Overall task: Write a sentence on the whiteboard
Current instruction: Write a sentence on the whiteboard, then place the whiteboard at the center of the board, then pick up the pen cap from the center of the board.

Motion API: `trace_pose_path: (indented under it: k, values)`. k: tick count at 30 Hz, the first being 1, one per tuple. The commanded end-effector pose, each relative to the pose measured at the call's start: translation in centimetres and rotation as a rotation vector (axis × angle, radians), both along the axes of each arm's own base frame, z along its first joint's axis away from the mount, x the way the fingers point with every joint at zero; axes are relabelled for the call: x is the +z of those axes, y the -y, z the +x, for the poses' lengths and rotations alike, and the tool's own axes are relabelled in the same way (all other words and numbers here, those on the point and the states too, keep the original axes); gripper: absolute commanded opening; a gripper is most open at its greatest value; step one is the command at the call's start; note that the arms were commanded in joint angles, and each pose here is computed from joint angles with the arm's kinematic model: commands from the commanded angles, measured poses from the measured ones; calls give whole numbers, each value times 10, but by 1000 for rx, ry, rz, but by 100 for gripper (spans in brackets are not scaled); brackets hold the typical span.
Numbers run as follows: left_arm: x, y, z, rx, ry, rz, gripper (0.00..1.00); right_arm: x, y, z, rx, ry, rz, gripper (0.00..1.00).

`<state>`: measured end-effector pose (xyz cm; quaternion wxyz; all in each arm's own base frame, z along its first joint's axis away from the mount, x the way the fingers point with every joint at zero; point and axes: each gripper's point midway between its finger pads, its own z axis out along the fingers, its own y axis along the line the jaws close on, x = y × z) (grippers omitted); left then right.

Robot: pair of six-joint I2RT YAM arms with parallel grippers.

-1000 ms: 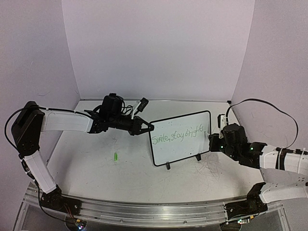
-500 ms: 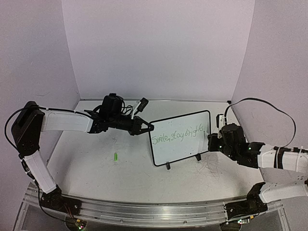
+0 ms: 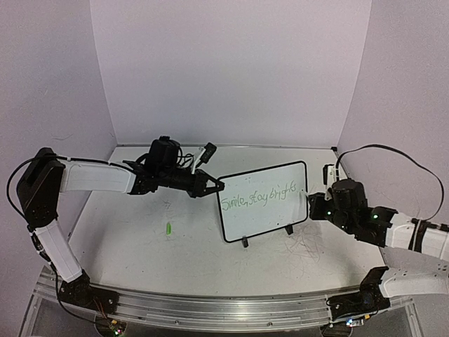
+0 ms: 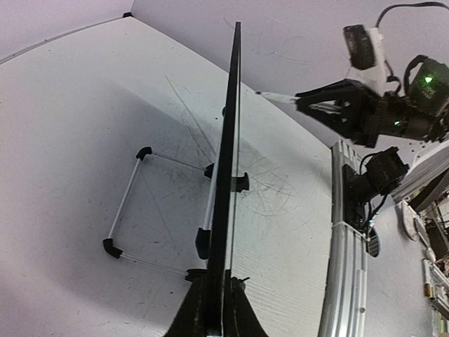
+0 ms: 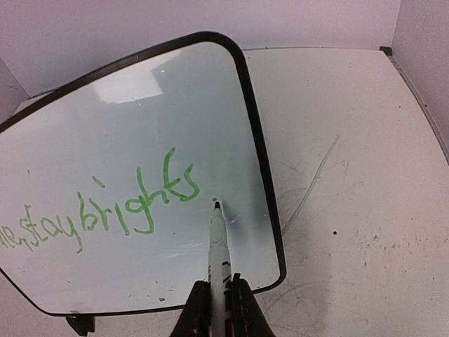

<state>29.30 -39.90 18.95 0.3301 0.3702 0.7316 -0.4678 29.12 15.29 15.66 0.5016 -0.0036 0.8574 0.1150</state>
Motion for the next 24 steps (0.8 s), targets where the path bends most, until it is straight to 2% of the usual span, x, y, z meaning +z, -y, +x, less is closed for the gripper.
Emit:
trace_pose_path:
  k: [1,4,7,9,11,16,20,24]
  values:
    - [20,-3,9,52,68,9,19,47,13,-10,-37,43,66,0]
    - [31,-7,16,83,84,-1,32,77,22,-15,-42,123,83,0]
    - [48,-10,21,114,109,-14,48,100,28,-16,-52,184,81,0]
    - [61,-13,23,137,126,-19,62,111,27,-14,-42,208,71,0]
    - [76,-17,26,167,146,-25,71,118,21,-12,-16,221,61,0]
    - [112,-49,32,354,168,-36,81,126,-3,-10,114,240,50,0]
    - [104,-106,33,649,26,-16,83,126,-17,-15,189,264,95,0]
    - [64,-160,11,855,-148,7,84,129,-34,-21,282,298,162,1]
